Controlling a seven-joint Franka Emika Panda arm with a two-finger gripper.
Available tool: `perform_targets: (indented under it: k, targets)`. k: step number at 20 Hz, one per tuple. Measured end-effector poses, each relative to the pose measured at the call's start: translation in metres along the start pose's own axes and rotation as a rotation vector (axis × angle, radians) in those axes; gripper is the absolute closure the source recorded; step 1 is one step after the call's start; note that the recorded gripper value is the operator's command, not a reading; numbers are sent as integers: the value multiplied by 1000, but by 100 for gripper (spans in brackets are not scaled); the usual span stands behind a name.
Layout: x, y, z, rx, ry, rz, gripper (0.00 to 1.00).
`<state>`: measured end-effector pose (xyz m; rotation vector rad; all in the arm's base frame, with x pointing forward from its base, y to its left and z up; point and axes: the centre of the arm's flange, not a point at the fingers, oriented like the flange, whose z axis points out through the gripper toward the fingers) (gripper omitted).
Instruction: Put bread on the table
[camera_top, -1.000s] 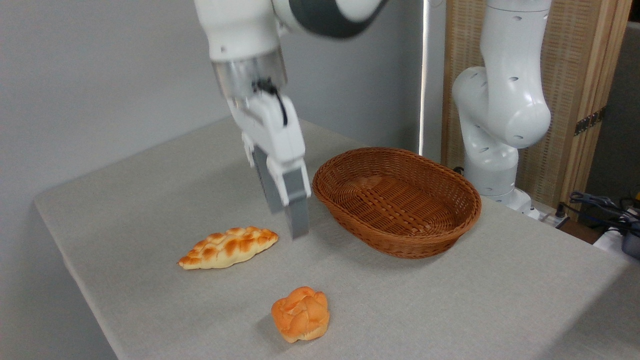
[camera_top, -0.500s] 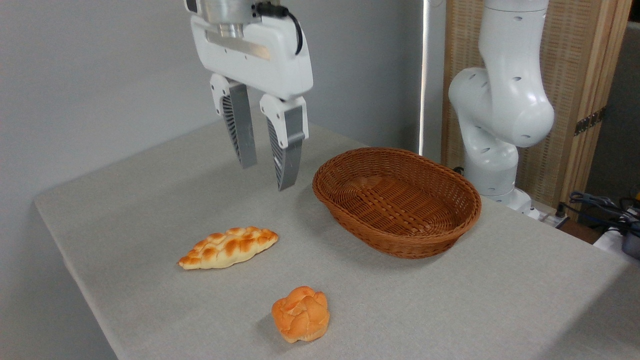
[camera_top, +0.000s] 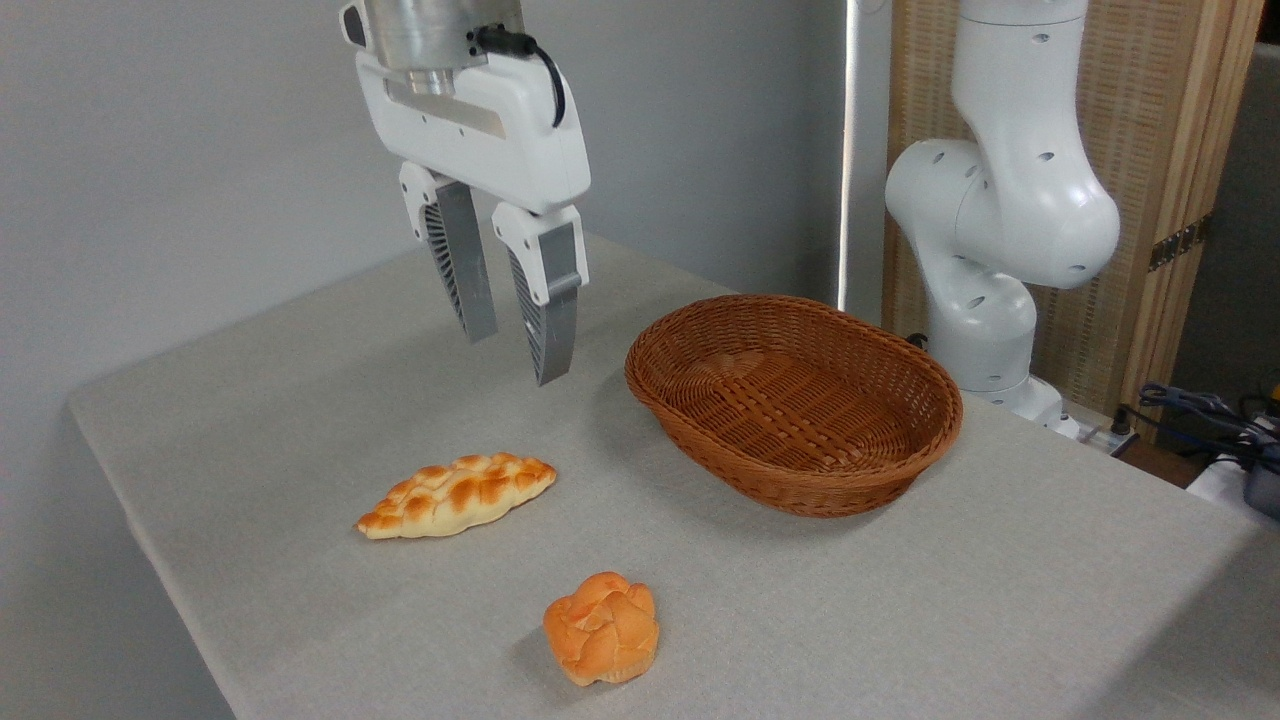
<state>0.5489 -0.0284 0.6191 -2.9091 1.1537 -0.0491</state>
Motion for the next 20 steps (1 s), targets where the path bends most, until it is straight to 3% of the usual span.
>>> perform_targets:
  k: [5,20]
  targets:
    - [-9,-12,-1,3,0,-28,0]
    - [-6,-8,-2,6,2,-18,0]
